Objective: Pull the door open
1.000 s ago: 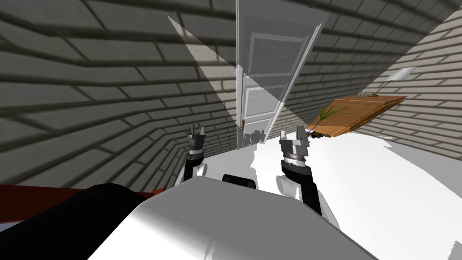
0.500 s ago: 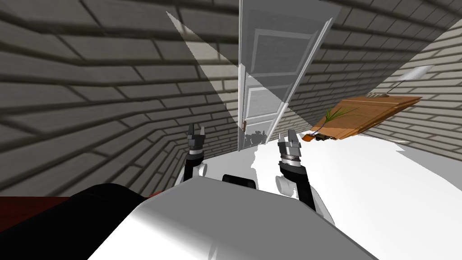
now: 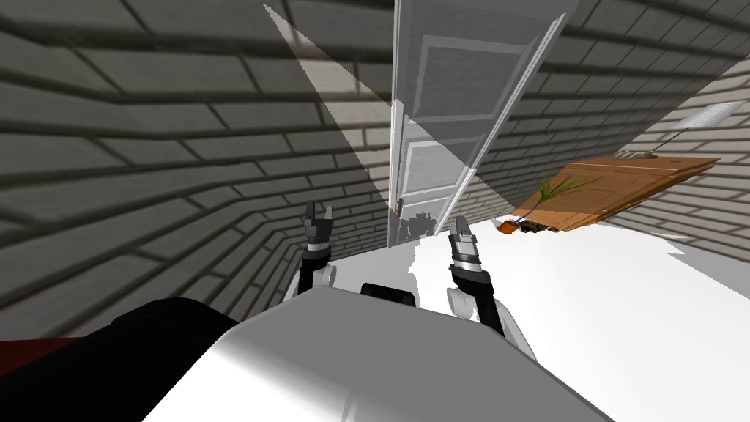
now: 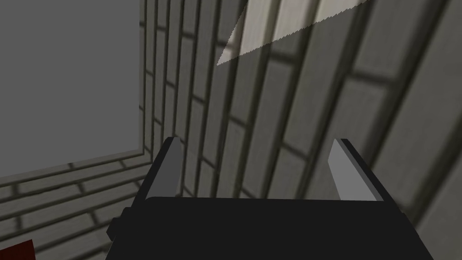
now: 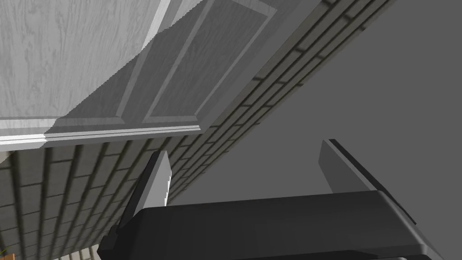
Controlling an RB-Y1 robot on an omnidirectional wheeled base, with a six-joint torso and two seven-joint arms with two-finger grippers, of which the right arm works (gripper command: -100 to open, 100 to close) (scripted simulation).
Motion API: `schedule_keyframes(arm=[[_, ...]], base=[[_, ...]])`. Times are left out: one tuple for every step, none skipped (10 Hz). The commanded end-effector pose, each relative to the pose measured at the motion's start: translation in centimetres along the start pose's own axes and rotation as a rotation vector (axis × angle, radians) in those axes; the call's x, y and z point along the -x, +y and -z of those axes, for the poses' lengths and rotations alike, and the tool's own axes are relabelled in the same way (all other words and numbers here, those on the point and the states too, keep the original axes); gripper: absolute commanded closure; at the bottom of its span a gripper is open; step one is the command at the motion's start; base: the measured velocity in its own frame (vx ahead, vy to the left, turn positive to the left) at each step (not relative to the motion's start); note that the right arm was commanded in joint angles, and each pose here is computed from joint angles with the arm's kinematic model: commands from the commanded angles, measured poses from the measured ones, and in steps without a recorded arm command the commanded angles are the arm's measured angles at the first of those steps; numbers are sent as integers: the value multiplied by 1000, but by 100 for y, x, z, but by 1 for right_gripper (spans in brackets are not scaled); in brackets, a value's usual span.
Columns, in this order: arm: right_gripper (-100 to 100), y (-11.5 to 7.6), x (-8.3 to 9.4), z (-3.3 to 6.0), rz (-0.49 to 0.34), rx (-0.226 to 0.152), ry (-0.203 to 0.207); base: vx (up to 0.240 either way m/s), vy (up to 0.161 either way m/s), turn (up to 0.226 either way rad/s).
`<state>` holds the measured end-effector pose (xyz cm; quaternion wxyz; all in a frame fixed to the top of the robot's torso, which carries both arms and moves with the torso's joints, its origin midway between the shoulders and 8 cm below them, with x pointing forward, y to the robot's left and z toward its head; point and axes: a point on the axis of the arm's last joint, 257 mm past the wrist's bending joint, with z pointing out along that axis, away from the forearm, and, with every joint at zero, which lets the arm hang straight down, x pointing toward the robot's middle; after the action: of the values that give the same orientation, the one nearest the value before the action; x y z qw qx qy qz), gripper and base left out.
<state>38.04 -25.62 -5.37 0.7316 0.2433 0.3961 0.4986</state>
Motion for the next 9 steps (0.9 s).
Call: schedule_keyframes(arm=[[-100,-126,-58,51,60,-17,17],[-100,-199,-89,84,95,-27,29],[-100,-272,-120,118,130,-37,40],[-100,-346,-152,155,166,-47,53],[-100,-422,-184,194,202,-57,66],[-100,-498,-217,235,238,-67,79],[-100,-573,-251,278,273,-76,93],[-100,-647,-284,322,308,-85,108],[-100,-722,-318,369,344,-94,123]], base=[[104,12,50],[103,8,51],[93,23,45],[97,28,50],[97,24,53],[97,24,44],[96,25,39],[98,18,45],[100,5,43]])
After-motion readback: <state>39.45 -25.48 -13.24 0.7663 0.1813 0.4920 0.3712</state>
